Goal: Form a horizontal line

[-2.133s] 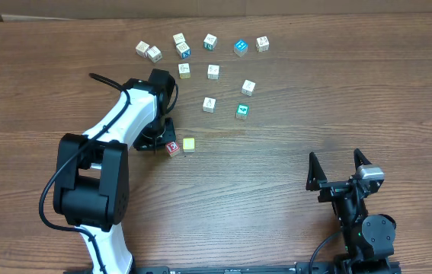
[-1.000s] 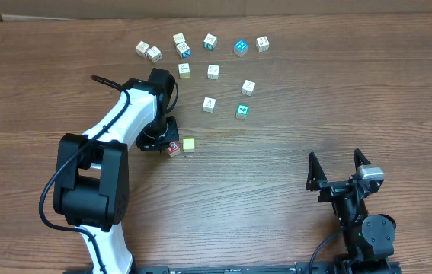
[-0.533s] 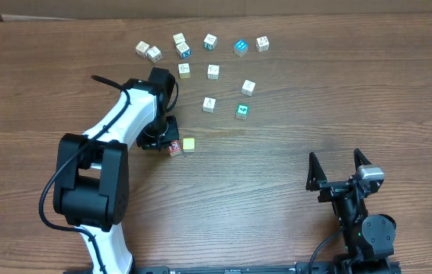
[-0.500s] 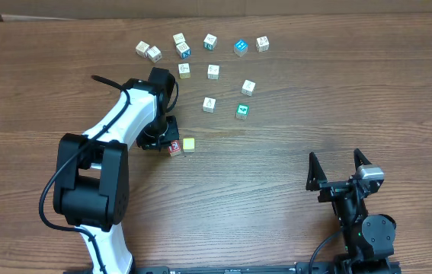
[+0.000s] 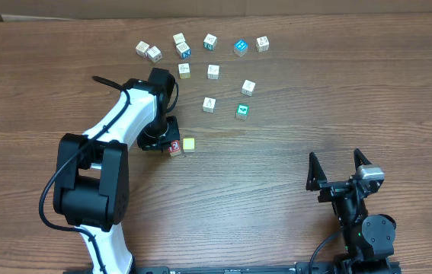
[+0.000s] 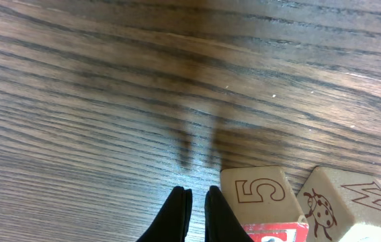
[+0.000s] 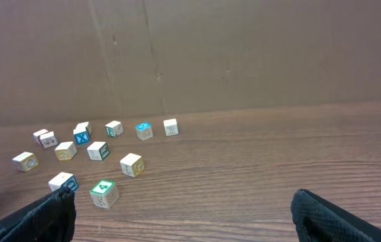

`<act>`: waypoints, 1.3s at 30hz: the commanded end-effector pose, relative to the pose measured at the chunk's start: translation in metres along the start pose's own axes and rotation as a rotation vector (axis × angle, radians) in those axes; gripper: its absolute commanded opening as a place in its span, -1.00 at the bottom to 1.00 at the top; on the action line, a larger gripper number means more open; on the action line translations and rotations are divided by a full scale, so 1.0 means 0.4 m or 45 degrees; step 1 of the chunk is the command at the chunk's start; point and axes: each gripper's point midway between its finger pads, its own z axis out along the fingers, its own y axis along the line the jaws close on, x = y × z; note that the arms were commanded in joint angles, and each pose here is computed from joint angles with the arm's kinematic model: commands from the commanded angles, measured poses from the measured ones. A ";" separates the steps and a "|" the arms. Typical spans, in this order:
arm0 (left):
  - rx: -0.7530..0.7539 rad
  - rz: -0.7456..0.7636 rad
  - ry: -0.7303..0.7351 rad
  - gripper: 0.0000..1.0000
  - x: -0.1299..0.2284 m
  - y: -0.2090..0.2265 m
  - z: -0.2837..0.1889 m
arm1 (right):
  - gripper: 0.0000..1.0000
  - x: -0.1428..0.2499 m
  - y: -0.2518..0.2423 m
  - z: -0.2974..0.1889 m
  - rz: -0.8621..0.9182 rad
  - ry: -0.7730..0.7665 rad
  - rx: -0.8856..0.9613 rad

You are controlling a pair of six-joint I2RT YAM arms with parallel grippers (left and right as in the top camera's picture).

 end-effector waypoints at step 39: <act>0.076 0.011 0.018 -0.84 0.006 -0.027 0.001 | 1.00 0.005 -0.002 0.000 -0.005 -0.004 0.006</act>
